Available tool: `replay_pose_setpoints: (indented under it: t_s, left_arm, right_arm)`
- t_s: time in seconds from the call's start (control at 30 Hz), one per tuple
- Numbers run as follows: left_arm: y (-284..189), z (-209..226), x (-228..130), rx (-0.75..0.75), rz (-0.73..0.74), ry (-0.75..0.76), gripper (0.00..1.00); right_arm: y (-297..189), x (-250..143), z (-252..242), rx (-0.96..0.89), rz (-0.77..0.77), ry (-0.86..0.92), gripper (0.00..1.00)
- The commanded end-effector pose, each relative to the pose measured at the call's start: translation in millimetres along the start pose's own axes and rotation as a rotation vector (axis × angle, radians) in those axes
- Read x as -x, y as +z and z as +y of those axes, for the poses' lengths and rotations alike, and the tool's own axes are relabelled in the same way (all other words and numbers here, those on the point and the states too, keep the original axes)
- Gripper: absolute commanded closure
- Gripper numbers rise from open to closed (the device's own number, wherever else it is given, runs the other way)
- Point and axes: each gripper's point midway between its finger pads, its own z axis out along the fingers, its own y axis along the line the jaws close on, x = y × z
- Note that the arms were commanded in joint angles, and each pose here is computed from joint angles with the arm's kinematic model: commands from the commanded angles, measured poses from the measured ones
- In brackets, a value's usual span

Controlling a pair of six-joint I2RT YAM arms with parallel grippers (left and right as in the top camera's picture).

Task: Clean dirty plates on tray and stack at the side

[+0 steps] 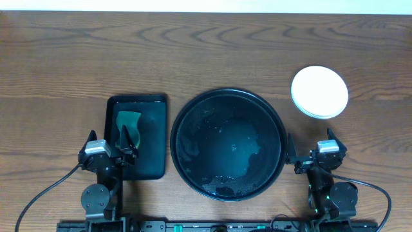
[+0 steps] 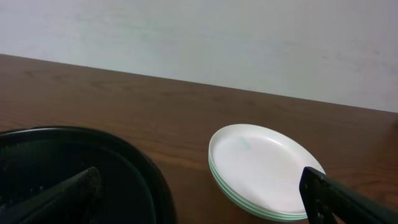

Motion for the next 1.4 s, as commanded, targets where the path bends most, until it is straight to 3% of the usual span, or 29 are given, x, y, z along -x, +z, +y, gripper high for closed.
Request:
replay_pose_setpoints:
  t_s: [0.0, 0.13, 1.37]
  left_arm:
    - [-0.3, 4.7, -14.8, 0.019, 0.049, 0.039, 0.2]
    - [-2.7, 8.0, -38.9, 0.03, 0.148, 0.044, 0.19]
    - [-2.7, 8.2, -39.4, 0.03, 0.151, 0.059, 0.19]
  right_arm:
    - [-0.3, -0.4, -0.3, 0.001, -0.001, -0.009, 0.01]
    - [-0.3, -0.4, -0.3, 0.001, -0.001, -0.009, 0.01]
    - [-0.3, -0.4, -0.2, 0.001, -0.001, -0.009, 0.01]
